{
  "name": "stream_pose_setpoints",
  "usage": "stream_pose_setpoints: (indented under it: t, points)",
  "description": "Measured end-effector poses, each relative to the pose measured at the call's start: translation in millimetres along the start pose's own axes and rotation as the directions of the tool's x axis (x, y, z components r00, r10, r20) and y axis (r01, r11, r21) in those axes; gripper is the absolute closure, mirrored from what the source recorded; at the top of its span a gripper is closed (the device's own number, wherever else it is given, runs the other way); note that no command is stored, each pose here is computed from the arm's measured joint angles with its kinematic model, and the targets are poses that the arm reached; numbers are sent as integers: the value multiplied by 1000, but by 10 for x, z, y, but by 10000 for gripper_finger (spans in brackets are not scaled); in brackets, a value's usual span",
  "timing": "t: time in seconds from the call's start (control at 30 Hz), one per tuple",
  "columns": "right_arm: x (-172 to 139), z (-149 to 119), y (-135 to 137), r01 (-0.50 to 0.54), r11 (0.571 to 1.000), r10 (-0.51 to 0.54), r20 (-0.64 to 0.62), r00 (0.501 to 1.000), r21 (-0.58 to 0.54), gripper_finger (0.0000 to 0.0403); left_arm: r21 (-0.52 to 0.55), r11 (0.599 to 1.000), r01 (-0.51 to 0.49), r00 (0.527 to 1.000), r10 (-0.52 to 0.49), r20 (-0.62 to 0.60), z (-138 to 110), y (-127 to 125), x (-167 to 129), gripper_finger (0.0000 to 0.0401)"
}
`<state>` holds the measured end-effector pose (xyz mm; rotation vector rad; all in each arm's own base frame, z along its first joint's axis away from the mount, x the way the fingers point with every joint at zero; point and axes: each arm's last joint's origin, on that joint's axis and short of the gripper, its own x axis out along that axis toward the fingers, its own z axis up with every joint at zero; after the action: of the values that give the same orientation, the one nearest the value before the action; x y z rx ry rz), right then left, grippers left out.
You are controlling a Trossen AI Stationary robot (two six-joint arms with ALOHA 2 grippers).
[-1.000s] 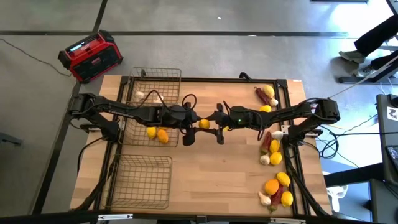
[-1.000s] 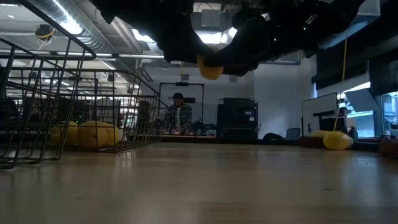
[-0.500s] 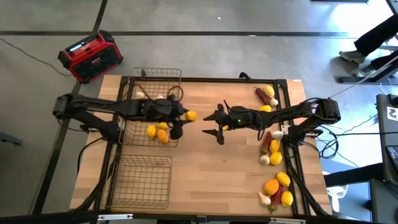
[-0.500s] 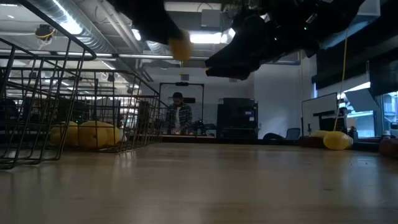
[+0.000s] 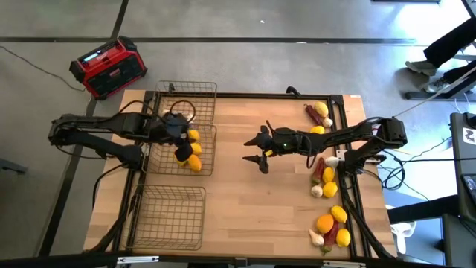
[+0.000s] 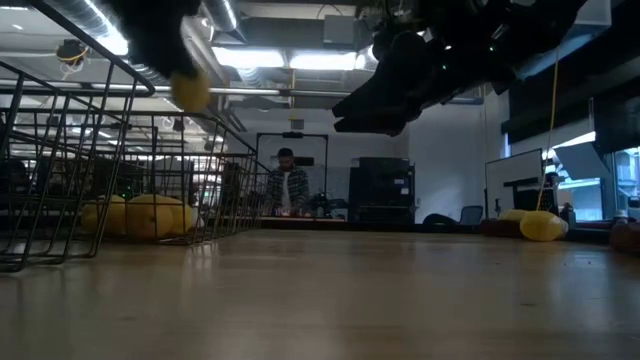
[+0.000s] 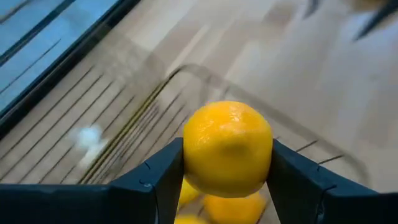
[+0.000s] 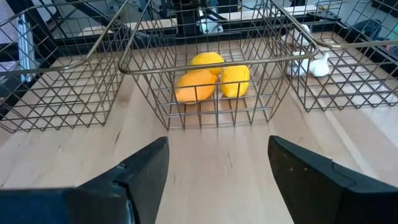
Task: Sort produce into baskets
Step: Put the lemon in the middle wire basket
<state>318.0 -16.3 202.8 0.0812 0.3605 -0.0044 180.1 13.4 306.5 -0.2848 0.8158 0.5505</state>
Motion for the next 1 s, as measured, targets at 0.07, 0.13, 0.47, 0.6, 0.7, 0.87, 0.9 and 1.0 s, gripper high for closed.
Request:
stream_pose_setpoints:
  t: [0.07, 0.13, 0.47, 0.6, 0.7, 0.87, 0.9, 1.0]
  points:
    - [0, 0, 0, 0, 1000, 0, 0, 1000, 7, 134, -34, 999, -34, 998, 32, -49, -65, 30, 14, 208]
    - [2, -3, 0, 0, 1000, 0, -1, 1000, 13, 134, -51, 996, -68, 993, 63, -104, -136, 53, 47, 208]
    - [119, -157, -17, 7, 999, -5, -62, 998, 43, 134, -187, 960, -211, 961, 168, -219, -415, 120, 263, 208]
    - [125, -161, -18, 9, 998, -5, -62, 998, 55, 134, -220, 938, -268, 947, 215, -238, -525, 150, 349, 208]
    - [126, -154, -18, 8, 998, -5, -54, 999, 55, 134, -243, 922, -301, 935, 235, -267, -622, 173, 416, 208]
    - [126, -138, -17, 7, 999, -4, -37, 999, 54, 134, -265, 897, -355, 915, 276, -293, -773, 214, 519, 208]
    - [126, -137, -17, 6, 999, -5, -36, 999, 54, 134, -264, 896, -358, 914, 278, -295, -799, 218, 541, 208]
    - [127, -136, -17, 7, 999, -5, -35, 999, 54, 134, -262, 899, -350, 918, 274, -287, -853, 220, 605, 208]
